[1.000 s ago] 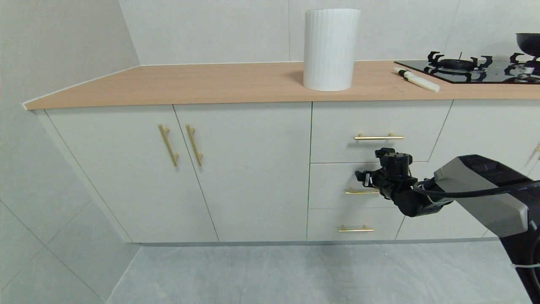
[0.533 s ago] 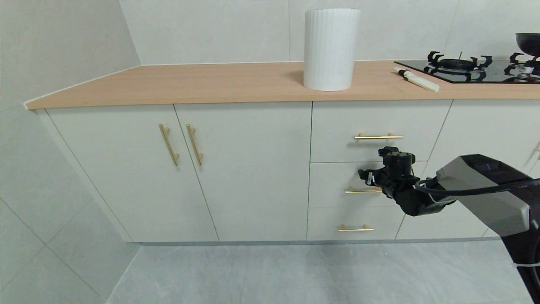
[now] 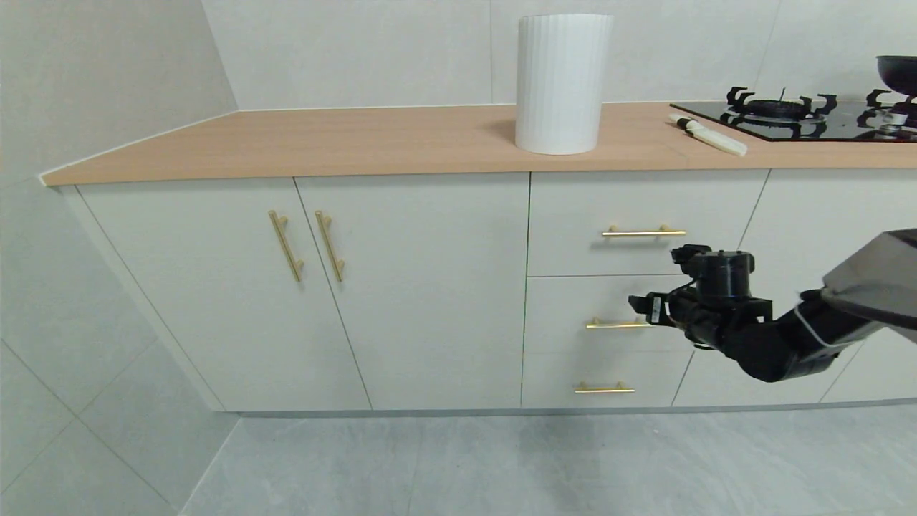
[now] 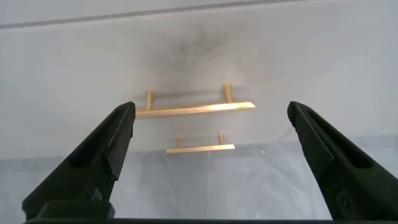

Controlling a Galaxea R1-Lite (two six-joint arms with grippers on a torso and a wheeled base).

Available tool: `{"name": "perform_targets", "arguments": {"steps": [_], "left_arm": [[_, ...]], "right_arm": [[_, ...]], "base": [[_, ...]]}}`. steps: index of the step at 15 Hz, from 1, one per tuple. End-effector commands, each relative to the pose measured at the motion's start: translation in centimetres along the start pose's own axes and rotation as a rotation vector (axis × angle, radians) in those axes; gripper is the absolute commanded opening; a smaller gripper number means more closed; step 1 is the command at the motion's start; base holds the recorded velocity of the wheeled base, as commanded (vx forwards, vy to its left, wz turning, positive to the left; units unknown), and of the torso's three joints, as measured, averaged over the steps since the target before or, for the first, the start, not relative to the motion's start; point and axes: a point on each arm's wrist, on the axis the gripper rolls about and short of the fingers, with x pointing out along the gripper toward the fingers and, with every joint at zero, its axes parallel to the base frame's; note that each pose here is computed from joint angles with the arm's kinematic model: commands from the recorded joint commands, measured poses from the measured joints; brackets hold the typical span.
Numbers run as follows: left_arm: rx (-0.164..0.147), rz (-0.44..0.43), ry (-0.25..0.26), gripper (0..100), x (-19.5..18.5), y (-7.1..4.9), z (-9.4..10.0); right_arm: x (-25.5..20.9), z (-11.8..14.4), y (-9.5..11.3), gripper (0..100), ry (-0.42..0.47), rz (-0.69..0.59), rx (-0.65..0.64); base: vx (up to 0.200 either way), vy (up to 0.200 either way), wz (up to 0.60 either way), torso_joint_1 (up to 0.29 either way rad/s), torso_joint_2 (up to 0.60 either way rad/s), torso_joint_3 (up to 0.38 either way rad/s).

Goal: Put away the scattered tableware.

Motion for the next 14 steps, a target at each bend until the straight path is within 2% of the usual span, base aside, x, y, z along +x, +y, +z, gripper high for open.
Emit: {"name": "perform_targets", "arguments": {"steps": [1,5,6,8,11,14], "left_arm": [[0.000,0.000,0.001,100,0.0,0.0,0.0],[0.000,0.000,0.001,100,0.0,0.0,0.0],[0.000,0.000,0.001,100,0.0,0.0,0.0],[0.000,0.000,0.001,100,0.0,0.0,0.0],[0.000,0.000,0.001,100,0.0,0.0,0.0],[0.000,0.000,0.001,100,0.0,0.0,0.0]], "right_arm": [[-9.6,3.1,-0.9,100,-0.084,0.026,0.010],[-21.1,4.5,-3.4,100,-0.270,0.042,-0.006],[-22.2,4.4,-3.8,100,-0.288,0.039,-0.015],[-27.3,3.0,-5.9,100,-0.375,-0.014,-0.077],[-32.0,2.4,-7.3,100,-0.478,-0.057,-0.062],[-37.8,-0.1,-8.4,100,-0.499,-0.053,-0.060]], "base": [[0.000,0.000,0.00,0.000,0.00,0.000],[0.000,0.000,0.00,0.000,0.00,0.000],[0.000,0.000,0.00,0.000,0.00,0.000],[0.000,0.000,0.00,0.000,0.00,0.000],[0.000,0.000,0.00,0.000,0.00,0.000],[0.000,0.000,0.00,0.000,0.00,0.000]]}}
